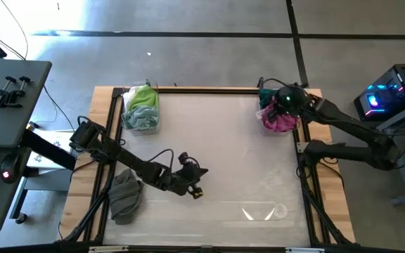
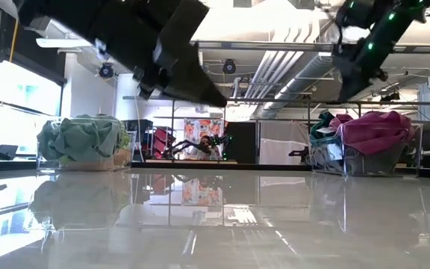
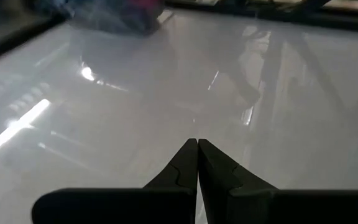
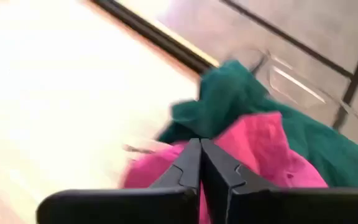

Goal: Sort towels by color in basket
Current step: Put the pink towel into the right transparent bin

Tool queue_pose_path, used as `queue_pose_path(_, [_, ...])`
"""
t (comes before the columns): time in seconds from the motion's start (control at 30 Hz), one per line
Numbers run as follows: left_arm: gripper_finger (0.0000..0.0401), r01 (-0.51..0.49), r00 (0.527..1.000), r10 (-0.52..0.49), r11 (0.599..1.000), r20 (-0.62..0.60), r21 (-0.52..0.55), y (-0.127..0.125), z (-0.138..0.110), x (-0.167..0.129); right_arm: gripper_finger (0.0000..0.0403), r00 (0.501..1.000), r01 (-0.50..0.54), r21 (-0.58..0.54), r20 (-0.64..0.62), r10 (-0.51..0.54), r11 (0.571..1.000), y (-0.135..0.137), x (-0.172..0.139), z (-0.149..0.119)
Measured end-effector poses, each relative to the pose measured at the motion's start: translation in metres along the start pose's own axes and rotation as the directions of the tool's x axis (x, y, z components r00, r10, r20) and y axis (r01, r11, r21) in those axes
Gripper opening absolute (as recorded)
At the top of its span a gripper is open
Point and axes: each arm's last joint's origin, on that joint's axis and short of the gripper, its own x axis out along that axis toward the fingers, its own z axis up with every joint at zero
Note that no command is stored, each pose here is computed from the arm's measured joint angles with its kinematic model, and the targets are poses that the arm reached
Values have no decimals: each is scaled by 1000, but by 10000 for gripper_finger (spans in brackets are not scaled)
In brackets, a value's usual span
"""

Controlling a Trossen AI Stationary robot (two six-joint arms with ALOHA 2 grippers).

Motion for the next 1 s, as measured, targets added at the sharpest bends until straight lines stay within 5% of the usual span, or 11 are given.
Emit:
queue_pose_path(0.23, [0,23,999,-26,998,47,64,-11,21,-1,0,998,68,19,0,-68,997,12,-8,-9])
queue_pose_path(0.8, [0,50,997,-55,995,58,84,-18,25,-6,0,959,219,93,-203,-197,971,6,65,-47])
queue_pose_path(1.0, [0,60,995,-63,997,77,41,-17,32,-11,0,972,222,102,-102,-212,970,8,50,-31])
